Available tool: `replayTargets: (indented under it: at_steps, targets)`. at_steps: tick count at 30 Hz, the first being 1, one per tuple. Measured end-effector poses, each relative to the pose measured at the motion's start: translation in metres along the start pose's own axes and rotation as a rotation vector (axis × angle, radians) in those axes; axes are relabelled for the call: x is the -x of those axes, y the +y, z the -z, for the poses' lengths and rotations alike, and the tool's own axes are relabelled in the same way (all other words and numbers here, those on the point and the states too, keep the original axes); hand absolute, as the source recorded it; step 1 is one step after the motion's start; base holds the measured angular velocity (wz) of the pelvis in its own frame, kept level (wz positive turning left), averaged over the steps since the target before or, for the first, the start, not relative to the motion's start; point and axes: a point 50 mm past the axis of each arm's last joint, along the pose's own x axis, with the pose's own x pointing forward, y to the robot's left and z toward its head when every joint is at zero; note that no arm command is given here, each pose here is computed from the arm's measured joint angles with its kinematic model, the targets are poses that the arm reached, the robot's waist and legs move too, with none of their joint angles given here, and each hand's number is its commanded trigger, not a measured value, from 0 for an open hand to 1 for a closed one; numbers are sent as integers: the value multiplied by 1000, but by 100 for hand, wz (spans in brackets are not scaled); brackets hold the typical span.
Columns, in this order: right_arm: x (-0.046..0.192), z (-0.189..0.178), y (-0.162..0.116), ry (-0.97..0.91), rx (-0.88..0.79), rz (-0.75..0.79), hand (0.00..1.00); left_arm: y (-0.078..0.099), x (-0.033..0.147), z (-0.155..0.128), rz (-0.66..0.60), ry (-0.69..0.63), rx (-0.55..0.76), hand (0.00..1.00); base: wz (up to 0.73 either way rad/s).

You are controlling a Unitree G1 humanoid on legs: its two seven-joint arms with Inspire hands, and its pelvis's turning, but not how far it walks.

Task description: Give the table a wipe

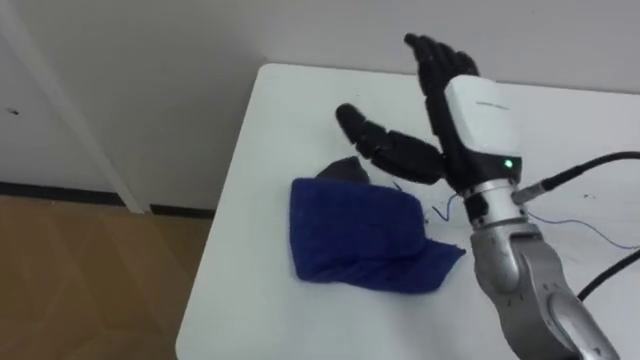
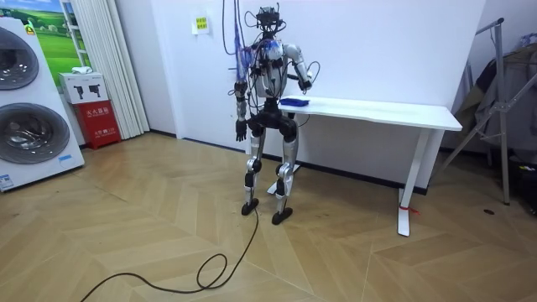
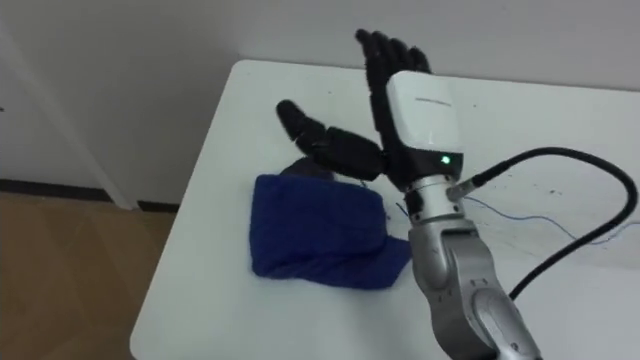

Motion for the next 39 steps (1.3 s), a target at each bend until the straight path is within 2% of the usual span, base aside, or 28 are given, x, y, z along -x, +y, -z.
replayTargets:
  at_steps: [10, 14, 20, 21, 22, 26, 29, 39]
  targets:
    - [16, 13, 50, 34, 120, -278, 0, -3, -2, -7, 34, -11, -42, 0, 10]
    - [32, 28, 70, 93, 156, -403, 0, -1, -3, -14, 30, -31, -47, 0, -1]
    - [46, 33, 81, 80, 177, -421, 0, -1, -2, -15, 30, -52, -49, 0, 2]
    - [49, 34, 83, 80, 186, -426, 10, -1, -2, -15, 26, -54, -61, 0, 0]
    - [51, 35, 84, 80, 192, -429, 100, 0, -2, -14, 23, -54, -66, 0, 4]
    - [64, 40, 90, 96, 211, -434, 100, -1, 0, -2, 14, -24, -118, 0, 8]
    - [64, 41, 87, 80, 215, -375, 100, -4, 2, 6, 17, -3, -155, 0, 6]
    - [72, 49, 84, 64, 263, -245, 100, 3, 3, 18, -14, 35, -135, 0, 5]
